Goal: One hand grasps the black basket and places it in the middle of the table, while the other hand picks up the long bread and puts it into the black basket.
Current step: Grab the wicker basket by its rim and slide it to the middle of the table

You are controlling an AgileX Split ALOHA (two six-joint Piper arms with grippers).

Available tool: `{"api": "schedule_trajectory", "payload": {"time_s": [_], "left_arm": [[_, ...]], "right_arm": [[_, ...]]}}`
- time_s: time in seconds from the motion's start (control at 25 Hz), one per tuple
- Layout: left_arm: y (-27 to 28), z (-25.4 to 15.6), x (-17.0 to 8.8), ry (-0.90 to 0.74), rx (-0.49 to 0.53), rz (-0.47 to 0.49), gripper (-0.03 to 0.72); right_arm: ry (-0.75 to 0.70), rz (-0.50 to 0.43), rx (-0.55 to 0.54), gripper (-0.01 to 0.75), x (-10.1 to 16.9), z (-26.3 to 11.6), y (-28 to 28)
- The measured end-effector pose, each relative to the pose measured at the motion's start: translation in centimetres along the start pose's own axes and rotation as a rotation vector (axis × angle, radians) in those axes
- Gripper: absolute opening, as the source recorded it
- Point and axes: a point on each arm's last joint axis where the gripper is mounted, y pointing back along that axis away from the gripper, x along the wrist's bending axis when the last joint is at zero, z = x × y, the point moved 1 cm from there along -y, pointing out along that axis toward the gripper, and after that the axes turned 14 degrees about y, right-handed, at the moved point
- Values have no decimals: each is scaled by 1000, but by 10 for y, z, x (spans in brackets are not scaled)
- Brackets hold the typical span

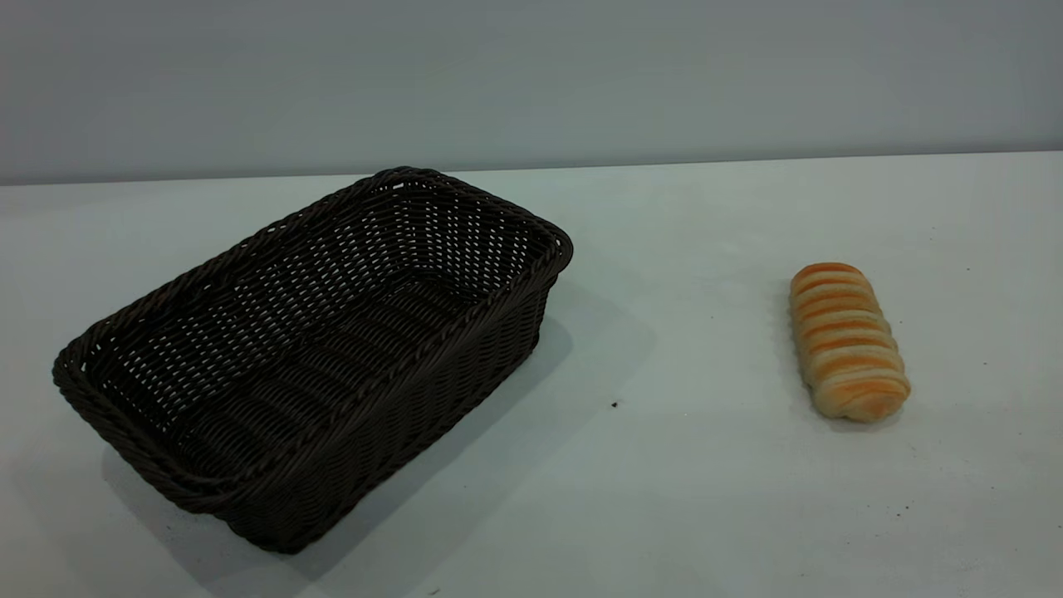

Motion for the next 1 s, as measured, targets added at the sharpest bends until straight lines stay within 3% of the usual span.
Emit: {"api": "schedule_trajectory", "payload": {"time_s": [0.56,0.76,1.0], "left_arm": [[0,0,0,0,0,0,455],[3,6,-2,3,-57,-23,455],[0,12,-11,49,-29,-85,455]], "right_arm": [[0,0,0,239,0,0,0],[-10,14,-21,243,1,2,1],[-19,63,-50,340,3,13,0]]}}
